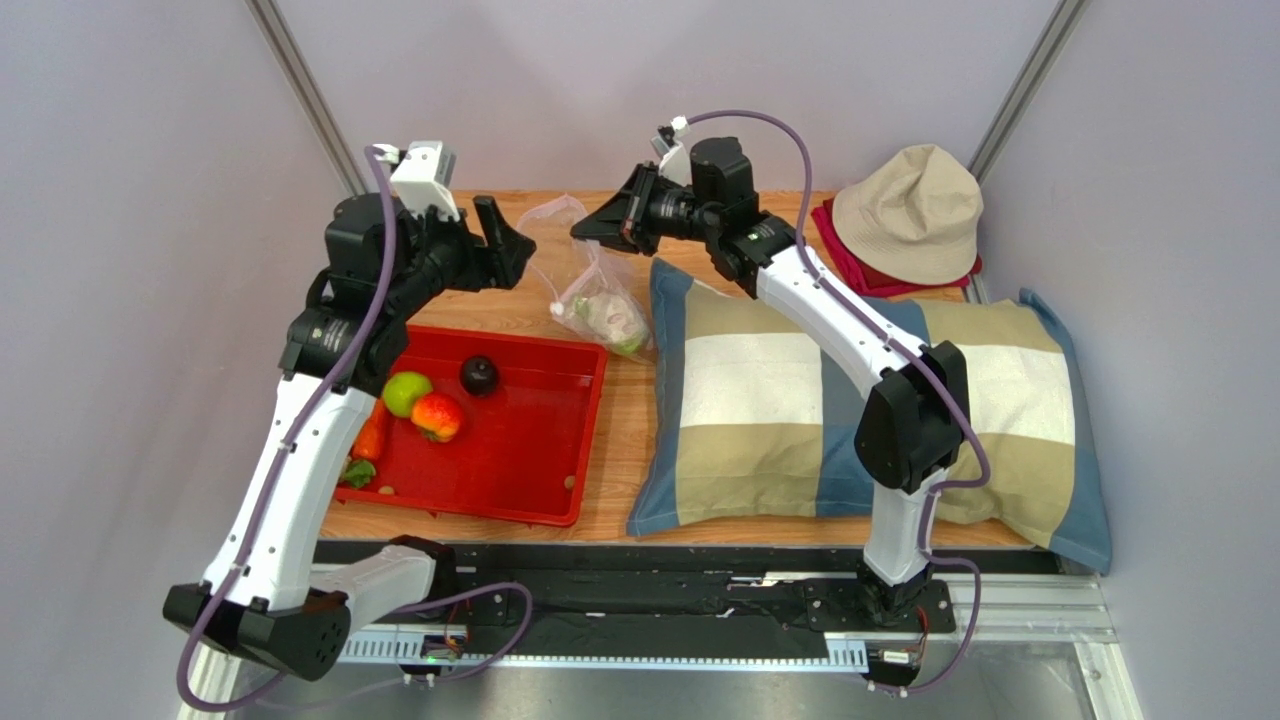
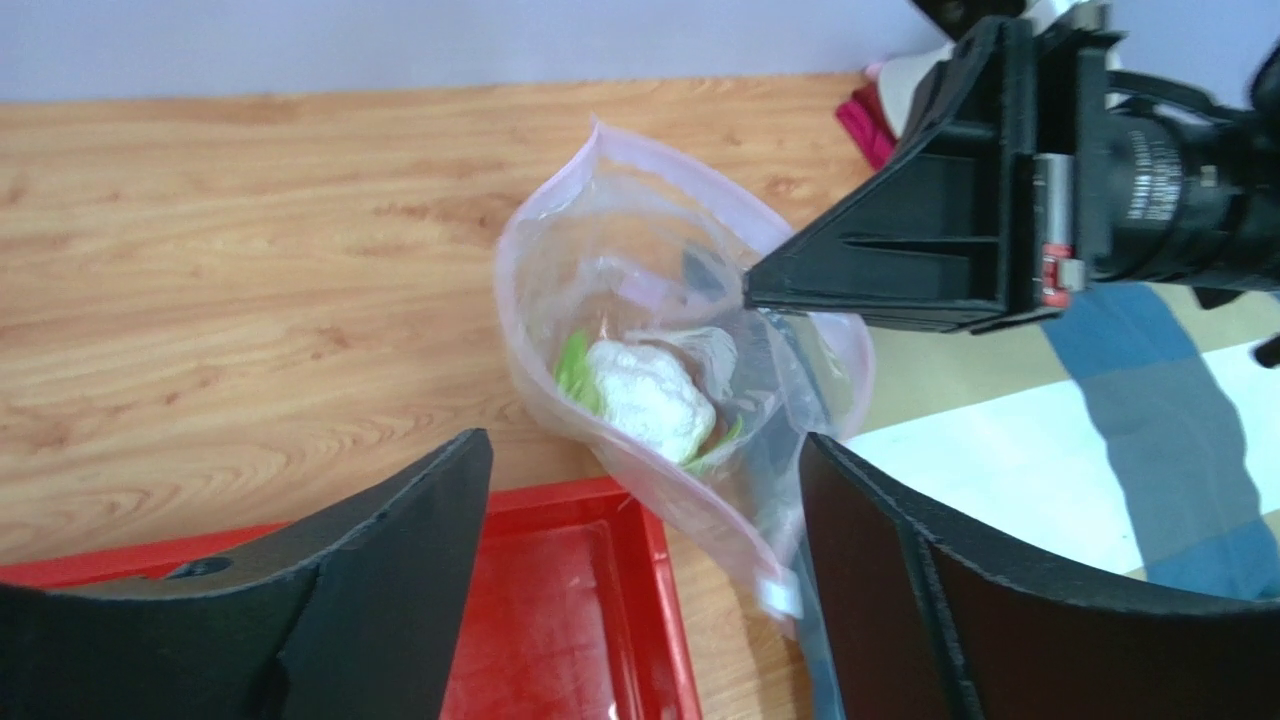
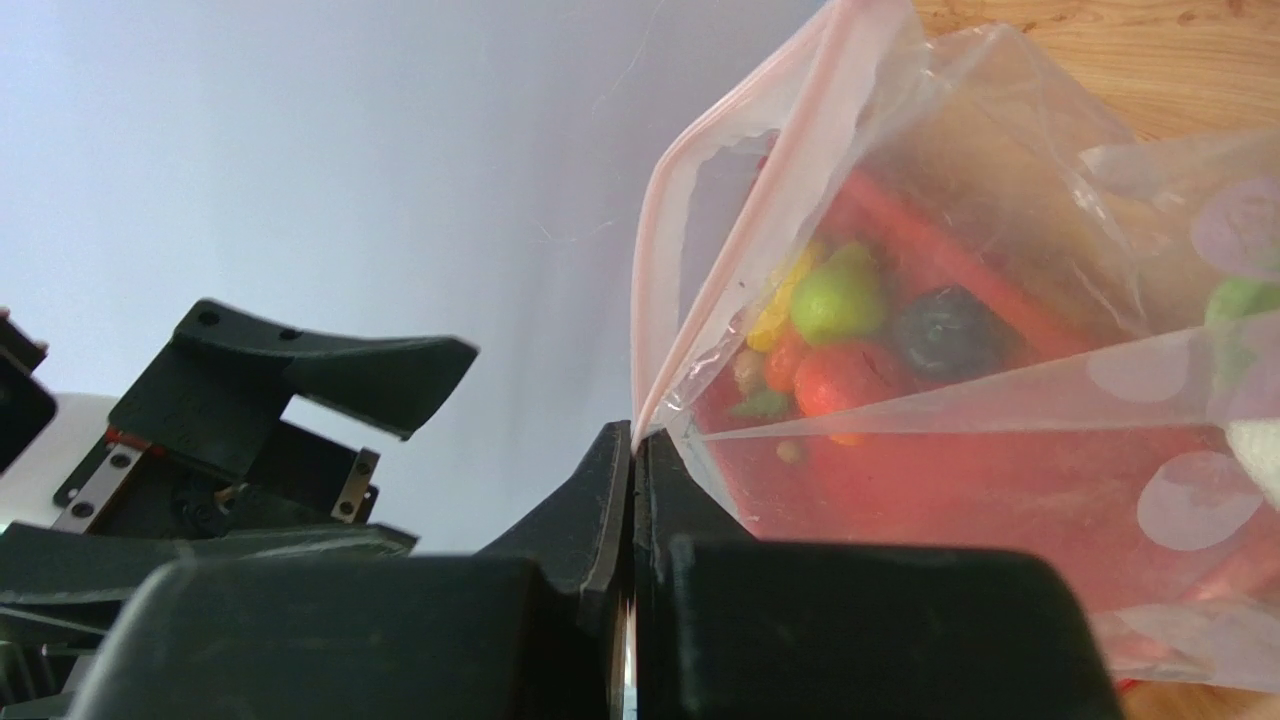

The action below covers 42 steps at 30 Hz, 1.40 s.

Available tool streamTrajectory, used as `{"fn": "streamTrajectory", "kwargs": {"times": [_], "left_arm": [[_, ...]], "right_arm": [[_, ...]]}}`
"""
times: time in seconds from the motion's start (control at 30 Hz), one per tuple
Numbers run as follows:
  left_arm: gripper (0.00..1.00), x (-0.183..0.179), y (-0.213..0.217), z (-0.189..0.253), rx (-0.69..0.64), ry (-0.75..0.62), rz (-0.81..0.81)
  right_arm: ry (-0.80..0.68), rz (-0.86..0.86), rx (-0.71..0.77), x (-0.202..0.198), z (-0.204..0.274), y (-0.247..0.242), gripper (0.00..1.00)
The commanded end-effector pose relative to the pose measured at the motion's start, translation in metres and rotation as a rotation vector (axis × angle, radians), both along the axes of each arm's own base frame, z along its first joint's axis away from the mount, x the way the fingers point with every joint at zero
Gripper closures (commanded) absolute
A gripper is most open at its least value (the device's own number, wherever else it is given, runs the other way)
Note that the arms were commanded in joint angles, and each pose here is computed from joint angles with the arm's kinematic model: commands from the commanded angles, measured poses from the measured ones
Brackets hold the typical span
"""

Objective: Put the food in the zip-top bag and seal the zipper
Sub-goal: Adjust the zipper food storage bag at the center of the board.

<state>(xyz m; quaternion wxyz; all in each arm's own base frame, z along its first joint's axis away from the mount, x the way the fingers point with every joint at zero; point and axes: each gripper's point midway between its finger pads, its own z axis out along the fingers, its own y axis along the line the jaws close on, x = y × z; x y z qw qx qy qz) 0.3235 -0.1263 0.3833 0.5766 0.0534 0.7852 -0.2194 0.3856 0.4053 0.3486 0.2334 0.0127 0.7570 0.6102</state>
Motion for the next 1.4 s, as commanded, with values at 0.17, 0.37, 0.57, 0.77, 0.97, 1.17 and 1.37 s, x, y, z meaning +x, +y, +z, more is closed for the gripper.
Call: {"fn": "streamTrajectory", "kwargs": {"times": [0.17, 0.37, 0.57, 0.77, 0.97, 1.17, 1.37], "left_arm": [[0.17, 0.044, 0.01, -0.042, 0.006, 0.175, 0.081], [0.36, 0.056, -0.007, -0.067, -0.035, 0.269, 0.024], [0.92, 0.046, -0.015, -0.068, -0.038, 0.297, -0.044], [1.0, 0.036, -0.014, -0.067, -0.042, 0.285, -0.052], [1.0, 0.034, -0.016, -0.066, -0.04, 0.275, -0.067], [1.0, 0.033, -0.013, -0.061, -0.034, 0.264, -0.061], [1.0, 0.033, -0.008, -0.055, -0.039, 0.249, -0.045]], "right_arm": [[-0.077, 0.062, 0.015, -0.008, 0.009, 0.004, 1.0], [-0.09, 0.076, -0.054, -0.013, -0.007, -0.001, 1.0], [-0.204, 0.022, -0.279, -0.007, -0.031, -0.025, 1.0], [-0.274, -0.05, -0.458, 0.002, -0.044, -0.05, 0.75], [-0.267, -0.031, -0.422, -0.003, -0.036, -0.05, 0.63], [-0.263, 0.012, -0.307, -0.008, -0.013, -0.047, 0.73], [-0.298, 0.003, -0.288, -0.011, 0.005, -0.049, 0.91]]}}
